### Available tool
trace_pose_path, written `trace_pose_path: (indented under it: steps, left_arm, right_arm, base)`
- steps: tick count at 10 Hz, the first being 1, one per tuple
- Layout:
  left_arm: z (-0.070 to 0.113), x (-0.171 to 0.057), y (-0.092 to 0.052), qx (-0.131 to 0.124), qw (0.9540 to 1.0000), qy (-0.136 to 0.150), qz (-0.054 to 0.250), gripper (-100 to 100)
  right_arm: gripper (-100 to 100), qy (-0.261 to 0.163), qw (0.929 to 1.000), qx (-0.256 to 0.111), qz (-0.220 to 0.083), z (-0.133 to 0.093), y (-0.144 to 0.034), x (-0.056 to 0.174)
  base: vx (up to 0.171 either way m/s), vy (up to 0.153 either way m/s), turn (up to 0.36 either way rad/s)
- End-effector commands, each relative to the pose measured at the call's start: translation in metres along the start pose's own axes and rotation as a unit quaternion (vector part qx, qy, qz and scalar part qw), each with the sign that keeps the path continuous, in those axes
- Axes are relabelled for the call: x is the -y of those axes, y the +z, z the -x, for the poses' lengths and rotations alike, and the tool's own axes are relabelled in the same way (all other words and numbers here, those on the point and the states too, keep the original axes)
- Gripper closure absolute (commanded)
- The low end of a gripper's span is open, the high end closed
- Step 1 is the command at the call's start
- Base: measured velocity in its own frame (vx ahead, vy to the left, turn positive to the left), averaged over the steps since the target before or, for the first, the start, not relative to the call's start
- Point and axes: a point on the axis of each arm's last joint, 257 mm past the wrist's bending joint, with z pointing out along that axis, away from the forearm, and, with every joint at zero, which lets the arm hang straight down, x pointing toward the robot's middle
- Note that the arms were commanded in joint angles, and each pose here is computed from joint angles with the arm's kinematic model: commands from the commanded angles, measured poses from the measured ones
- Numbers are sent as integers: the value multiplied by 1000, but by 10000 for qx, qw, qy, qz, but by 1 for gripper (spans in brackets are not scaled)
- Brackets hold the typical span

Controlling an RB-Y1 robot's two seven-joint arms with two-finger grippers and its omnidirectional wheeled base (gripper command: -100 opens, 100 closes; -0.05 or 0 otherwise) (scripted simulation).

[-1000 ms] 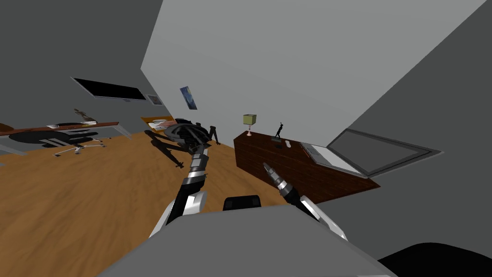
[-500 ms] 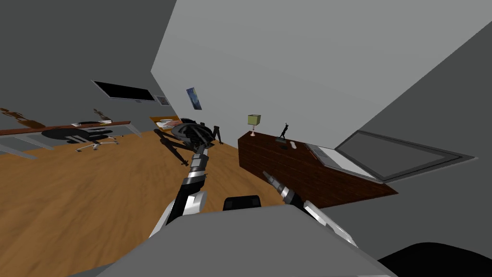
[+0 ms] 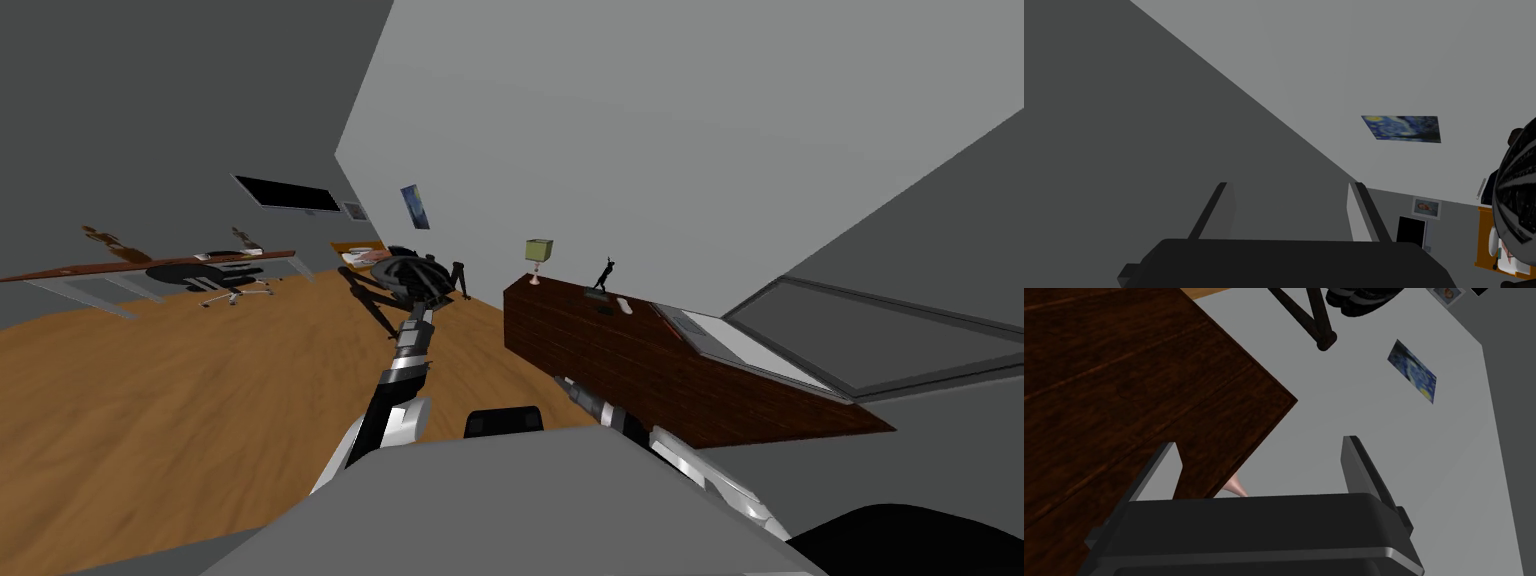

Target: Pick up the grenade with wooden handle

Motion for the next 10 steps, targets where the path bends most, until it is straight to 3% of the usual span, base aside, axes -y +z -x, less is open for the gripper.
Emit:
trace_pose_path:
  steps: [1,4,5,6,8,9,10]
  left_arm:
    - [0,0,0,0,10000,0,0,0]
    - [0,0,0,0,10000,1,0,0]
    - [0,0,0,0,10000,0,0,0]
    - [0,0,0,0,10000,1,0,0]
    - [0,0,0,0,10000,1,0,0]
    - [0,0,0,0,10000,1,0,0]
    - [0,0,0,0,10000,1,0,0]
  right_arm:
    - [-100,-206,9991,-283,-219,-13,-14,24]
    - [-100,-702,9901,-1001,-690,-41,-53,76]
    - [-100,-845,9873,-1120,-749,-36,-61,82]
    - [-100,-1035,9811,-1393,-858,-47,-76,97]
    - [-100,-1181,9757,-1541,-1012,-40,-89,111]
    - [-100,-1387,9653,-1850,-1213,-48,-112,134]
    - [-100,-1481,9619,-1925,-1254,-42,-118,138]
  base:
    - [43,79,51]
    - [55,82,91]
    - [53,65,62]
    - [74,86,110]
    - [53,40,26]
    - [50,42,124]
    - [64,37,58]
